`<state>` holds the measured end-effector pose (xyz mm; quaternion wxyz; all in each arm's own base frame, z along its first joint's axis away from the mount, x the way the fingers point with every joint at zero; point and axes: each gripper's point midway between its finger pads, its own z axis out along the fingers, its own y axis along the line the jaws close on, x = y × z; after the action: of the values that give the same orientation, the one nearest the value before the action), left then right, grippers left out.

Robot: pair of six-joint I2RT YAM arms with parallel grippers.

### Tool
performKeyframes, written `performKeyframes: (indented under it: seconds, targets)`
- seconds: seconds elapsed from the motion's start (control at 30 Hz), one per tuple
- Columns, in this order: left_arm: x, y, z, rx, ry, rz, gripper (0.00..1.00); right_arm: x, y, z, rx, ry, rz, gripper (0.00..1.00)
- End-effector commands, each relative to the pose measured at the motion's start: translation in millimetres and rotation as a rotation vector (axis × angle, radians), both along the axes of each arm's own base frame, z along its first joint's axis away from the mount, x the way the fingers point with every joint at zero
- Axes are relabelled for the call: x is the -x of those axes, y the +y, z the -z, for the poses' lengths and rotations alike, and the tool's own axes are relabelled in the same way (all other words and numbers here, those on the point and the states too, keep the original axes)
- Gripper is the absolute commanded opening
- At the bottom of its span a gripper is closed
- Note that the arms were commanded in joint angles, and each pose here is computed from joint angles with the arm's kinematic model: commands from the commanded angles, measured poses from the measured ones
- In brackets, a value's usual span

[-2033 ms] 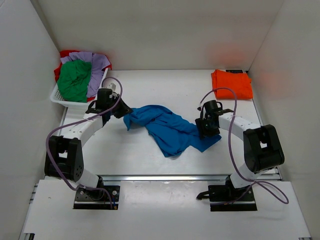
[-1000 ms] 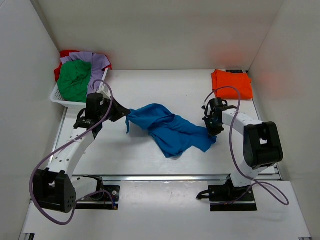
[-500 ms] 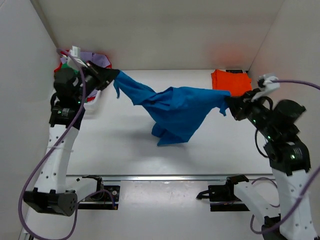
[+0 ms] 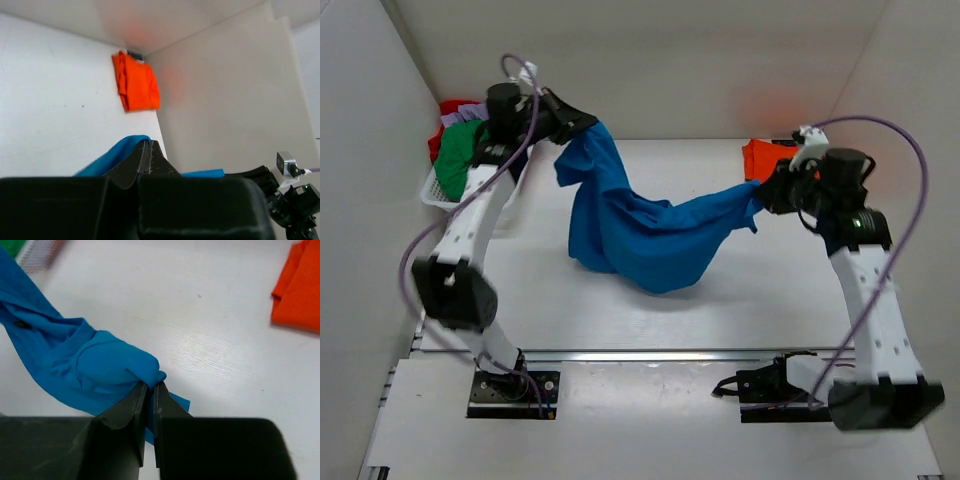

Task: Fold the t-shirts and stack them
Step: Flatten out the tshirt

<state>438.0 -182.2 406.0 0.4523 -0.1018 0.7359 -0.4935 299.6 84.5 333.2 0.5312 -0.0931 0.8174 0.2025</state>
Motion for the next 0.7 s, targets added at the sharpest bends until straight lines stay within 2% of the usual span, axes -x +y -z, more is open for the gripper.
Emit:
performKeyframes:
  seconds: [0.0, 0.03, 0.07, 0.13, 0.17, 0.23, 0.33, 0.43, 0.47, 0.57, 0.63, 0.67]
  targets:
    - [-35.1, -41.0, 5.3, 0.011, 0.006, 0.125, 0.00, -54.7, -35.7, -34.3, 0.055, -0.115, 0.129, 0.00]
    - [-49.8, -49.8, 14.8, 0.034, 0.029, 0.156, 0.00, -61.5, -56.6, -56.9, 0.060, -0.168, 0.195, 0.00]
    - [-63.5, -56.6, -4.9, 0.062, -0.014, 0.167, 0.00, -61.1, -82.4, -78.3, 0.045, -0.225, 0.280, 0.00]
    - [-67.0, -71.0, -43.3, 0.102, -0.098, 0.229, 0.00, -42.9, -107.4, -145.3, 0.042, -0.403, 0.370, 0.00]
    - [-67.1, -76.2, -80.8, 0.144, -0.194, 0.262, 0.00, -32.8, -127.0, -165.7, 0.112, -0.427, 0.473, 0.00]
    - [-56.6, -77.0, -116.4, 0.259, -0.254, 0.333, 0.00, -20.6, -110.7, -201.2, 0.149, -0.502, 0.473, 0.00]
    - [-52.3, -64.5, -124.2, 0.298, -0.286, 0.365, 0.00, 1.6, -97.6, -233.1, 0.157, -0.587, 0.452, 0.00]
    - [-76.4, -40.0, -88.3, 0.250, -0.216, 0.289, 0.00, 1.1, -64.5, -220.8, 0.065, -0.565, 0.327, 0.00]
    - [-92.9, -28.2, -59.9, 0.241, -0.152, 0.270, 0.00, 0.1, -48.1, -208.2, 0.038, -0.545, 0.270, 0.00]
    - [-115.0, -8.0, -24.7, 0.236, -0.068, 0.241, 0.00, -7.2, 1.6, -142.8, 0.031, -0.420, 0.137, 0.00]
    - [-136.1, 5.8, 9.6, 0.244, 0.011, 0.216, 0.01, -2.2, 59.9, -89.5, 0.045, -0.301, -0.031, 0.00]
    - [-143.7, 19.3, 18.9, 0.248, 0.026, 0.197, 0.15, -2.3, 81.2, -59.8, 0.057, -0.231, -0.092, 0.00]
